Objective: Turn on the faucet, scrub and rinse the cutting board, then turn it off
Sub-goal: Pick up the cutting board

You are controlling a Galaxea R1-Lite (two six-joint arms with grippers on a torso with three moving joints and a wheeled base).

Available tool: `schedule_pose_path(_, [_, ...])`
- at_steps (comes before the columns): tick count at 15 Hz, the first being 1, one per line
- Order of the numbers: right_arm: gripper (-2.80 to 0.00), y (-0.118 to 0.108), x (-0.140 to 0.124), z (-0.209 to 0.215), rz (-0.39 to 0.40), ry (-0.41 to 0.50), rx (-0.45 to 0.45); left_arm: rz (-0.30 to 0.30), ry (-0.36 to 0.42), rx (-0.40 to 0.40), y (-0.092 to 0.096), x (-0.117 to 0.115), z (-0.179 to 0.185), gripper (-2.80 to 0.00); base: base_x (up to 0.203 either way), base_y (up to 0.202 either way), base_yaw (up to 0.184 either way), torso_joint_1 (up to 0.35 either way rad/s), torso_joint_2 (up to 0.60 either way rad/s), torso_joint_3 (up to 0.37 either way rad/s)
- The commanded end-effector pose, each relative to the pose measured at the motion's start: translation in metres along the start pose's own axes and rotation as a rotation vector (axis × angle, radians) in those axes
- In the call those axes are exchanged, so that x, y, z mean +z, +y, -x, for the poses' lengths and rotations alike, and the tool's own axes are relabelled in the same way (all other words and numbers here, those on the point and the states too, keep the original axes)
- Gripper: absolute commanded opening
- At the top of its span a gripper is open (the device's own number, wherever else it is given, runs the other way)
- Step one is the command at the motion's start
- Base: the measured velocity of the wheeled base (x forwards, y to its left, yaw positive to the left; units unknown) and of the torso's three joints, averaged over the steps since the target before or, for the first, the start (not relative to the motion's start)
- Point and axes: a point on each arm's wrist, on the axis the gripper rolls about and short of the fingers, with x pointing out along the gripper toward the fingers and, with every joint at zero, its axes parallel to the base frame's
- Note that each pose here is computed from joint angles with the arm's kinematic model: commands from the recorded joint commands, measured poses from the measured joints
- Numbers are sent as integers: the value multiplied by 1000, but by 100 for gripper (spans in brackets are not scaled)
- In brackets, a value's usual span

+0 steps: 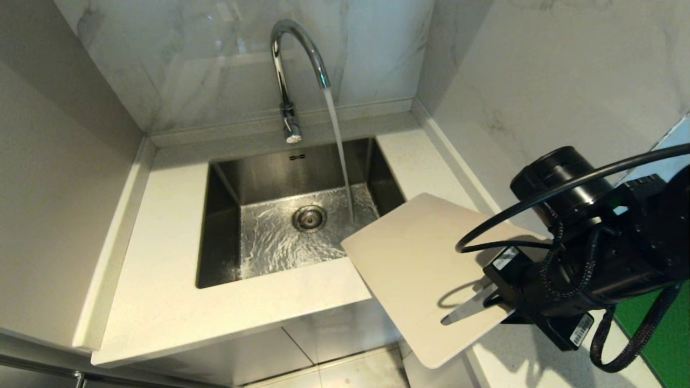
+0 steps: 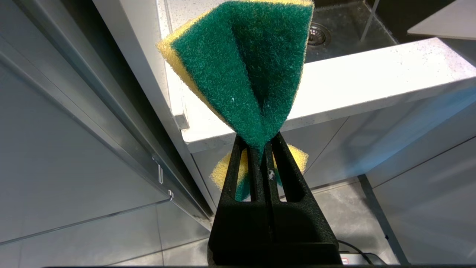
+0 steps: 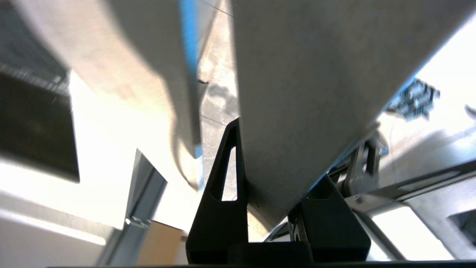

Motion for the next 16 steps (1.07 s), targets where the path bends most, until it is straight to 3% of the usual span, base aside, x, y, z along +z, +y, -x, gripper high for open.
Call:
schedule_pose_path(1, [-280, -8, -2, 30, 42, -37, 87, 1, 1, 0, 0, 0, 0, -280, 0, 0, 0, 0, 0, 0])
schedule_pose_path(7, [-280, -9, -1, 74, 253, -154, 298, 1, 1, 0, 0, 0, 0, -280, 0, 0, 0, 0, 0, 0])
schedule_pose_path(12, [-280, 5, 3, 102, 312, -180, 449, 1, 1, 0, 0, 0, 0, -280, 0, 0, 0, 0, 0, 0])
schedule_pose_path(16, [-280, 17, 9, 119, 599, -293, 481, 1, 1, 0, 0, 0, 0, -280, 0, 0, 0, 0, 0, 0])
